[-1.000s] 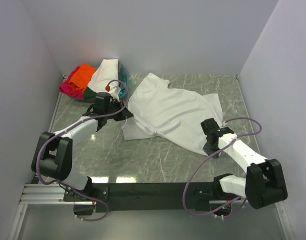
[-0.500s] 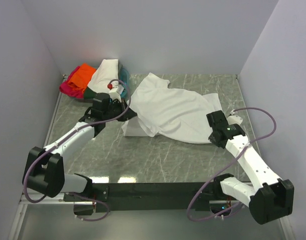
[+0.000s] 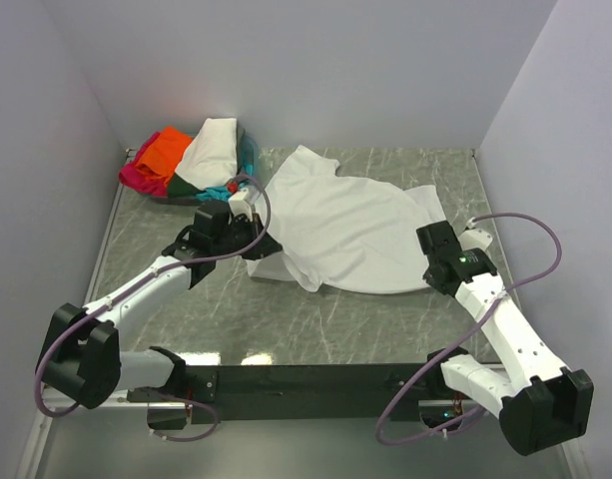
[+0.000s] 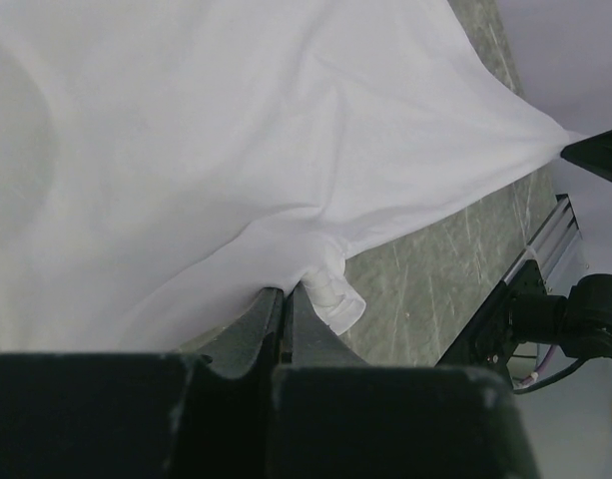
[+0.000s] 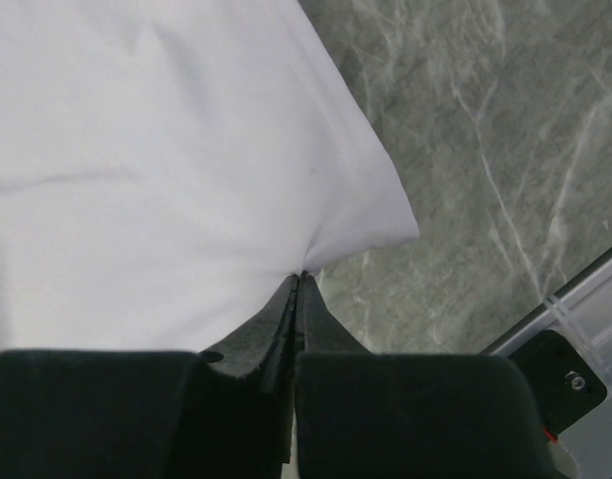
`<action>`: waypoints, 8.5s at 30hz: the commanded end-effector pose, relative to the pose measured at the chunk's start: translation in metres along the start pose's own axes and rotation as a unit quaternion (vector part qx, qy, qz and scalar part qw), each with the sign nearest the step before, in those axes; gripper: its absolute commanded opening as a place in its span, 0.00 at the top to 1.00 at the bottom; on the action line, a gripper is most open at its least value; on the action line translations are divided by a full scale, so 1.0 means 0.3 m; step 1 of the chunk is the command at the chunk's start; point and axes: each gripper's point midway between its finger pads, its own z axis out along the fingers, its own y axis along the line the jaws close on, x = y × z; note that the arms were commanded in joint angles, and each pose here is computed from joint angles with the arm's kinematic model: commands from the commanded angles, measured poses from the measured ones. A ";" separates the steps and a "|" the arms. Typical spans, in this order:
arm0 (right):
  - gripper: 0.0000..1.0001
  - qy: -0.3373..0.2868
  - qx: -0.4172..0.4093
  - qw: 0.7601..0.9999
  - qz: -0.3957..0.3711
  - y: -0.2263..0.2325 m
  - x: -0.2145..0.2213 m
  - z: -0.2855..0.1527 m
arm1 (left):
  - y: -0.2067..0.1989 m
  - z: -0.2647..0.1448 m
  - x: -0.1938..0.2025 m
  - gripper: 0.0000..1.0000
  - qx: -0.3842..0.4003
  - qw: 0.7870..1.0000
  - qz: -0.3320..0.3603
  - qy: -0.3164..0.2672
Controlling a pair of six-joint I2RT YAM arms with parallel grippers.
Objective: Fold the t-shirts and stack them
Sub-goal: Fold the tshirt
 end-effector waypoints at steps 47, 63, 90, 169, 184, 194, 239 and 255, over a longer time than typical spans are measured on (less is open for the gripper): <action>1.00 0.002 0.016 0.995 -0.097 0.441 -0.396 0.465 | 0.325 0.401 -0.451 0.78 -0.103 0.995 0.011 -0.002; 0.44 0.016 -0.005 1.000 -0.021 0.185 -0.333 0.411 | 0.297 0.111 -0.179 0.01 -0.146 0.988 -0.012 -0.058; 0.53 0.094 0.045 0.995 0.005 0.055 -0.174 0.574 | 0.487 0.184 0.159 0.16 -0.176 0.979 -0.089 0.059; 0.52 0.220 -0.283 0.918 -0.169 0.534 0.389 0.199 | 0.351 0.129 0.461 0.01 -0.202 0.967 -0.117 0.104; 0.51 0.234 -0.280 0.917 -0.162 0.370 0.475 0.111 | 0.321 -0.017 0.629 0.01 -0.232 0.955 -0.149 0.107; 0.46 0.088 -0.319 0.932 -0.148 0.450 0.139 -0.067 | 0.098 -0.080 0.197 0.01 -0.211 0.975 -0.069 -0.024; 0.44 0.027 -0.448 0.890 -0.082 0.527 -0.064 -0.090 | 0.605 0.732 -0.461 0.17 -0.304 0.952 0.026 -0.029; 0.44 0.036 -0.449 0.889 -0.082 0.523 -0.044 -0.079 | 0.653 0.762 -0.444 0.52 -0.316 0.947 0.050 -0.020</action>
